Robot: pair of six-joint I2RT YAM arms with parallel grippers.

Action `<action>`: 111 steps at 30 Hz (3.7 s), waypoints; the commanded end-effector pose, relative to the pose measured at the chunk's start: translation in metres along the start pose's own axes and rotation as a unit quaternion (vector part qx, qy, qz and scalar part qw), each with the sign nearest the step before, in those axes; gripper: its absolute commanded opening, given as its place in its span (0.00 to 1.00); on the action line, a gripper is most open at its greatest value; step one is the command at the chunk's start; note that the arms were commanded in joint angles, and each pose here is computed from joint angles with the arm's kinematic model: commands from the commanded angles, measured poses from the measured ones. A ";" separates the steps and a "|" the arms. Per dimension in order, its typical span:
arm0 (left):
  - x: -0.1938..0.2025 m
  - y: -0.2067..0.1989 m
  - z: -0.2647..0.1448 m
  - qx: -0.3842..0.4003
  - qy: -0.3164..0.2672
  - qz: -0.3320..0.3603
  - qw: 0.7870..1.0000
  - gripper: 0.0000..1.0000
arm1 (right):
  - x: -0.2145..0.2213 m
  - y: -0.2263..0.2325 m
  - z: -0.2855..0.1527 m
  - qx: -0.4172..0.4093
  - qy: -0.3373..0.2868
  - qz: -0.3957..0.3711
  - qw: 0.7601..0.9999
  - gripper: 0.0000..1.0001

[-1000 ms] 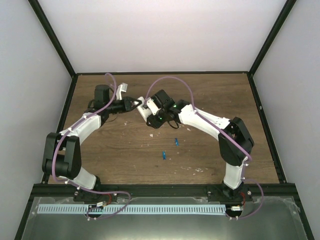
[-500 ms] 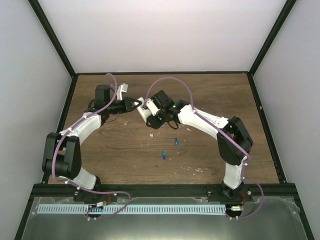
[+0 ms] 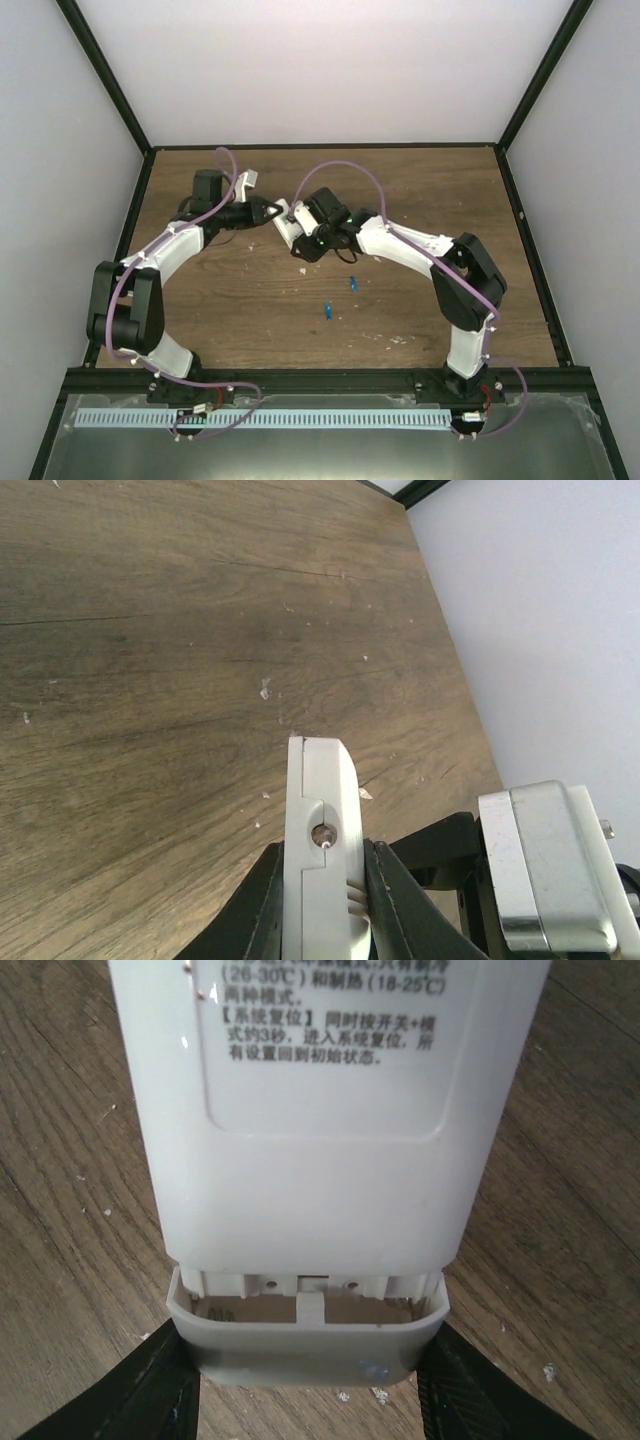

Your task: Load the batteries into the remote control

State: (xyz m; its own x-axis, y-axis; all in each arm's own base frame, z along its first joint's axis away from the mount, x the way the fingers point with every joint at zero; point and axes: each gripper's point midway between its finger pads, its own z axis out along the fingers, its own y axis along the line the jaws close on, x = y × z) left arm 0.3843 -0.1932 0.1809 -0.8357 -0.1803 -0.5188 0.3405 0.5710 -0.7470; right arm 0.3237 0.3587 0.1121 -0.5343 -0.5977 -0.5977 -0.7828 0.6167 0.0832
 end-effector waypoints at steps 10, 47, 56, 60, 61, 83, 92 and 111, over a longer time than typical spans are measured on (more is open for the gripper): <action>-0.058 -0.016 -0.014 0.001 -0.067 0.054 0.996 0.00 | 0.070 -0.007 -0.009 0.022 0.107 0.009 0.994 0.40; -0.085 0.001 -0.033 -0.020 -0.103 0.049 0.993 0.00 | 0.103 -0.009 -0.012 0.022 0.142 0.024 0.989 0.46; -0.077 0.001 -0.035 -0.021 -0.099 0.045 0.994 0.00 | 0.085 -0.038 -0.028 0.055 0.116 0.059 0.990 0.47; -0.067 0.005 -0.036 -0.026 -0.094 0.040 0.994 0.00 | 0.096 -0.079 -0.037 0.094 0.134 0.117 0.980 0.45; -0.064 0.005 -0.036 -0.026 -0.092 0.040 0.995 0.00 | 0.100 -0.089 -0.040 0.105 0.138 0.133 0.976 0.45; -0.038 -0.017 -0.041 0.025 -0.073 0.056 0.995 0.00 | 0.174 -0.168 -0.047 0.181 0.223 0.279 0.916 0.48; -0.026 -0.020 -0.039 0.043 -0.063 0.060 0.995 0.00 | 0.165 -0.169 -0.050 0.182 0.210 0.281 0.918 0.71; 0.025 0.000 -0.066 -0.013 -0.258 -0.081 0.963 0.00 | 0.136 -0.082 -0.055 0.114 0.197 0.306 0.924 0.66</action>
State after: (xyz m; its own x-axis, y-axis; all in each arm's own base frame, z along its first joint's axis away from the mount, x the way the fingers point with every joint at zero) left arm 0.3283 -0.1705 0.1670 -0.7208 -0.4768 -0.5030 0.2265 0.5238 -0.8211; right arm 0.3203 0.1786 0.0685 -0.9548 -0.2302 -0.1882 -0.2450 0.9677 0.0594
